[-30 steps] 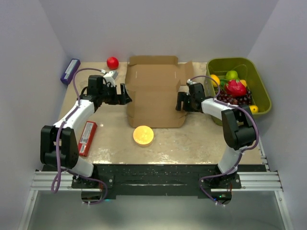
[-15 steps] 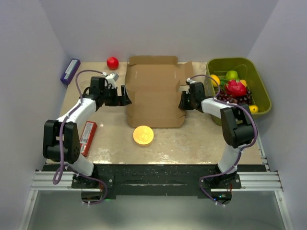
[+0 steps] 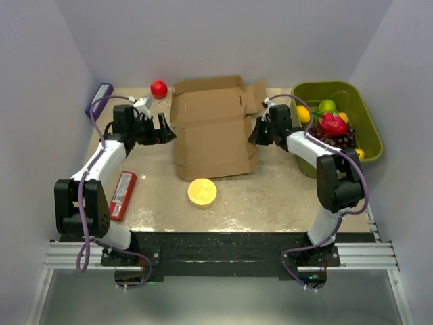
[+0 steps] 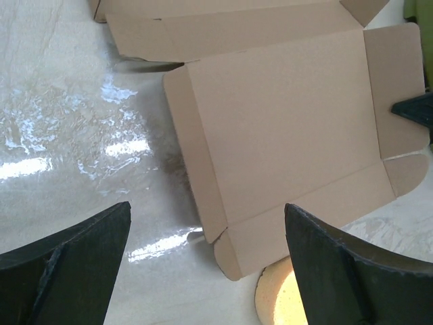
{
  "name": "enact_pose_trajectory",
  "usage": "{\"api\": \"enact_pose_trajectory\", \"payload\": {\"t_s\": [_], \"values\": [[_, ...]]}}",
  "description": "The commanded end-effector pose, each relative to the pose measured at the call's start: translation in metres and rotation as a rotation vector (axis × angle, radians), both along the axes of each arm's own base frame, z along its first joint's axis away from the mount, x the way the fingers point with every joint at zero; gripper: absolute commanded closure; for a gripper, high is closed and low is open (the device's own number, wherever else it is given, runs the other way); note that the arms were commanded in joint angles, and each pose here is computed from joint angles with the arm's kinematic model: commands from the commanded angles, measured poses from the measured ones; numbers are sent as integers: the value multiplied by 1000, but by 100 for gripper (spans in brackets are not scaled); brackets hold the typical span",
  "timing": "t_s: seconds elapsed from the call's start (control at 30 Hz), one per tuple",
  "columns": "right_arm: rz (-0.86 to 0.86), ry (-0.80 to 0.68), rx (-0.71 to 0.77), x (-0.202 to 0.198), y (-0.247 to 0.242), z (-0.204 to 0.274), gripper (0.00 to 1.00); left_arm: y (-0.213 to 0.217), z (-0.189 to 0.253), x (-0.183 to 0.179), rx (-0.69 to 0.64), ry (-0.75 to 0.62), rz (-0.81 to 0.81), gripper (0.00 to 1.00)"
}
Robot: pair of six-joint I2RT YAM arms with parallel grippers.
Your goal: Fold the paper box
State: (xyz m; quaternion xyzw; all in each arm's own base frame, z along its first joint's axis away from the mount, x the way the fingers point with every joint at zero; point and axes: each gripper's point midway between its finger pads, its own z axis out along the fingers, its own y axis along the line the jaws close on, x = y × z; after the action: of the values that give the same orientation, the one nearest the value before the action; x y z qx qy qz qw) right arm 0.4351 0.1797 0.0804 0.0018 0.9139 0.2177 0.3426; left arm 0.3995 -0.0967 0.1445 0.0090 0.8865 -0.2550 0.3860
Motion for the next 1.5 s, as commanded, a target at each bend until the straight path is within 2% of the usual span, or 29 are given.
{"api": "enact_pose_trajectory", "payload": {"t_s": [0.0,0.07,0.23,0.43,0.8,1.1,1.2,1.47], "values": [[66,-190,204,13,31,104,100,5,39,7,-15,-118,13,0],[87,-217,250,10,38,122,100,8,45,6,-21,-134,19,0],[131,-287,364,-7,53,174,100,46,69,9,-74,-193,107,0],[175,-297,416,-40,59,197,100,66,76,7,-76,-216,157,0],[244,-129,440,-121,53,155,100,69,62,10,-69,-180,157,0],[246,-178,506,-141,62,188,100,71,52,11,-57,-157,161,0],[265,-159,499,-151,70,184,100,73,43,12,-40,-131,160,0],[276,-49,447,-182,73,129,100,79,31,13,-7,-96,180,0]]}}
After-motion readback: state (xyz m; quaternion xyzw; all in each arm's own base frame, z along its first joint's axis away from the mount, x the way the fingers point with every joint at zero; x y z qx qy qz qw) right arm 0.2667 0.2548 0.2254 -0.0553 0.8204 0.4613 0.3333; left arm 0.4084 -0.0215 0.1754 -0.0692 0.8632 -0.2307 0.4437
